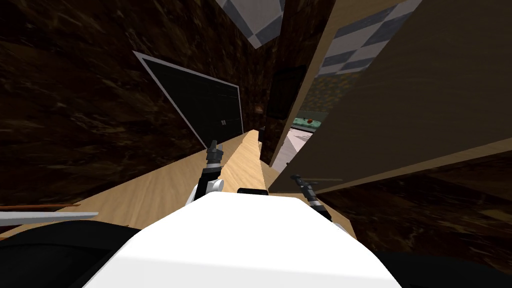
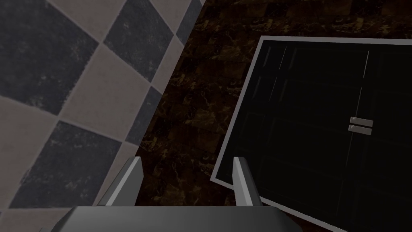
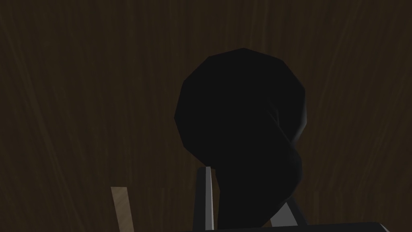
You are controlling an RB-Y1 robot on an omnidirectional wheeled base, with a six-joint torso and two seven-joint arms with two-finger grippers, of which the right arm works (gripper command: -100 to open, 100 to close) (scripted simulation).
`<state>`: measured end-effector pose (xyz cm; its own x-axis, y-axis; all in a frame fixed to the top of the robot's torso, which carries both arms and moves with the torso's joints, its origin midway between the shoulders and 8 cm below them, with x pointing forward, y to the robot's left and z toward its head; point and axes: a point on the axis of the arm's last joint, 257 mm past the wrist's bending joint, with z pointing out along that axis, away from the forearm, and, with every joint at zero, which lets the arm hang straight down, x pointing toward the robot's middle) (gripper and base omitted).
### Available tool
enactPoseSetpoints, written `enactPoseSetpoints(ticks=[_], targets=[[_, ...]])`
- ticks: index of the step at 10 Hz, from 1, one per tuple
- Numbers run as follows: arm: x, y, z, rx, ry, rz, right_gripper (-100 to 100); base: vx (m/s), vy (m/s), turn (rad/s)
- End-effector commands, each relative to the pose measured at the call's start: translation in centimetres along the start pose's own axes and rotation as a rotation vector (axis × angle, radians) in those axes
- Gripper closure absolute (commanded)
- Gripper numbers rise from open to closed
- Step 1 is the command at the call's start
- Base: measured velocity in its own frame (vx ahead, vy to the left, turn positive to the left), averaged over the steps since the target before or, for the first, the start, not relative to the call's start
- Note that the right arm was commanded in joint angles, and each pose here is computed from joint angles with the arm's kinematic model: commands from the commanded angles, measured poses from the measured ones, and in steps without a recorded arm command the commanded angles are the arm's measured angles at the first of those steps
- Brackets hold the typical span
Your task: Pull the door open
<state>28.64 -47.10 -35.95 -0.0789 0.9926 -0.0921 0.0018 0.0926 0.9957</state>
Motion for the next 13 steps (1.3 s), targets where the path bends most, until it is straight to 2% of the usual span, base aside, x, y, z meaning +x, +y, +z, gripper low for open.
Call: enactPoseSetpoints(ticks=[1, 10, 13], targets=[[-0.02, 0.11, -0.14, -0.004, 0.006, -0.003, 100, -0.232, -0.090, 0.175], [-0.57, 0.43, -0.88, -0.012, 0.029, -0.010, 100, -0.213, -0.066, 0.151], [-0.28, 0.23, -0.83, -0.009, 0.035, -0.004, 100, -0.130, -0.048, 0.112]])
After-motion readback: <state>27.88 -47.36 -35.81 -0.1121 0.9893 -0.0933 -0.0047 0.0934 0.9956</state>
